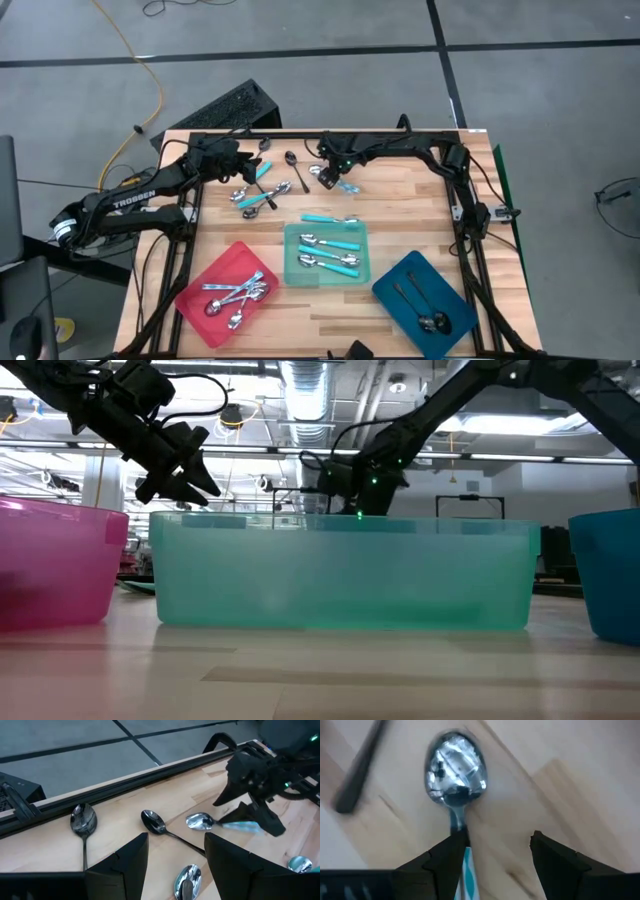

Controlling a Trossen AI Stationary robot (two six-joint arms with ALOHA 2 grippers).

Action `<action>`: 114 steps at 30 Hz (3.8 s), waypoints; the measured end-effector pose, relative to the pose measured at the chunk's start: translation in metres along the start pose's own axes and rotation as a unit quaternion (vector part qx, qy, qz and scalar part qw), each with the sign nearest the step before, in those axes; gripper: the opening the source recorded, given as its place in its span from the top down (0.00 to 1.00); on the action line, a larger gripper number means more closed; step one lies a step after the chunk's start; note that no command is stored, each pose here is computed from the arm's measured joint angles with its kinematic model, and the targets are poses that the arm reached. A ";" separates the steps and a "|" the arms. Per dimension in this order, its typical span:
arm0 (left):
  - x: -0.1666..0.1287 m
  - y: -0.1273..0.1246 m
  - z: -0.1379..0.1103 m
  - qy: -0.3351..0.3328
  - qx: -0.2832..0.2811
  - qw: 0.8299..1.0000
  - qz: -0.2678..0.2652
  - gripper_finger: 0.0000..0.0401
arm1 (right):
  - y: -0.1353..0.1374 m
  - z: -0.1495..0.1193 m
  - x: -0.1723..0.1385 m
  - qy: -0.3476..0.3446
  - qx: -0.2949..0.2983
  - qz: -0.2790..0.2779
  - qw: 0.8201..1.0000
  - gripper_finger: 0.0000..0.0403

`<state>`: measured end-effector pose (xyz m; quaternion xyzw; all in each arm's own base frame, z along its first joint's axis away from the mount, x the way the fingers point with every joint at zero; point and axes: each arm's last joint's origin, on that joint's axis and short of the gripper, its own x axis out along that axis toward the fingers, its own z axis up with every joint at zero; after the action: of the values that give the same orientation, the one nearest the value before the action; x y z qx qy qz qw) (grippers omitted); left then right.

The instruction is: Sort silverware by color (type)

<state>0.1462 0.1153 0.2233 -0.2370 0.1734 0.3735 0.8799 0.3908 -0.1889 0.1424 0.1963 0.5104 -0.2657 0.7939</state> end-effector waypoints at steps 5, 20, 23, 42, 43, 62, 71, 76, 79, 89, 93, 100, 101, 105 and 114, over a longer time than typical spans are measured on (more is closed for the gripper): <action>0.000 0.000 0.000 -0.001 0.000 1.000 0.000 0.55 | 0.001 -0.001 0.000 0.003 0.011 0.005 1.000 0.38; 0.000 0.000 0.000 0.002 0.000 1.000 -0.007 0.55 | 0.028 -0.004 -0.001 0.008 0.001 0.014 1.000 0.38; 0.000 0.000 0.000 0.002 0.000 1.000 -0.007 0.55 | 0.032 -0.004 -0.003 0.000 0.004 0.016 1.000 0.38; 0.000 -0.002 0.001 0.002 -0.006 1.000 -0.024 0.55 | 0.043 0.000 -0.009 -0.002 0.032 0.047 0.998 0.38; 0.000 -0.002 0.001 0.002 -0.006 1.000 -0.026 0.55 | 0.042 -0.001 -0.009 0.002 0.039 0.042 0.998 0.38; 0.000 -0.002 0.001 0.002 0.007 1.000 -0.027 0.55 | 0.052 -0.020 -0.049 0.061 0.001 -0.013 0.998 0.38; 0.000 -0.002 0.001 0.002 0.007 1.000 -0.027 0.55 | 0.031 -0.042 -0.084 0.154 -0.002 -0.072 0.986 0.38; 0.000 -0.003 0.001 0.005 0.007 0.999 -0.036 0.55 | 0.021 -0.081 -0.097 0.186 0.013 -0.085 0.979 0.38; 0.000 -0.003 0.001 0.004 0.007 0.999 -0.036 0.55 | 0.016 -0.107 -0.111 0.155 0.032 -0.077 0.984 0.38; 0.000 -0.003 0.002 -0.001 0.006 0.999 -0.037 0.55 | 0.013 -0.157 -0.110 0.025 0.062 -0.027 0.997 0.38; 0.000 -0.003 0.002 -0.001 0.006 0.999 -0.037 0.55 | 0.019 -0.165 -0.101 0.019 0.045 -0.038 0.998 0.38; 0.000 -0.003 0.002 -0.002 0.006 0.999 -0.034 0.55 | 0.017 -0.176 -0.092 0.012 0.055 -0.051 0.997 0.38; 0.000 -0.003 0.002 -0.002 0.006 0.999 -0.034 0.55 | 0.017 -0.175 -0.092 0.004 0.056 -0.049 0.997 0.38; 0.000 -0.003 0.002 -0.002 0.003 0.999 -0.034 0.55 | 0.021 -0.166 -0.092 -0.036 0.036 -0.028 0.998 0.38; 0.000 -0.002 0.002 -0.006 0.005 1.000 -0.025 0.55 | 0.009 -0.154 -0.090 -0.068 0.046 -0.029 0.996 0.38</action>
<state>0.1479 0.1151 0.2256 -0.2348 0.1643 0.3522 0.8910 0.2575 -0.0724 0.1632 0.1996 0.4480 -0.3245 0.8088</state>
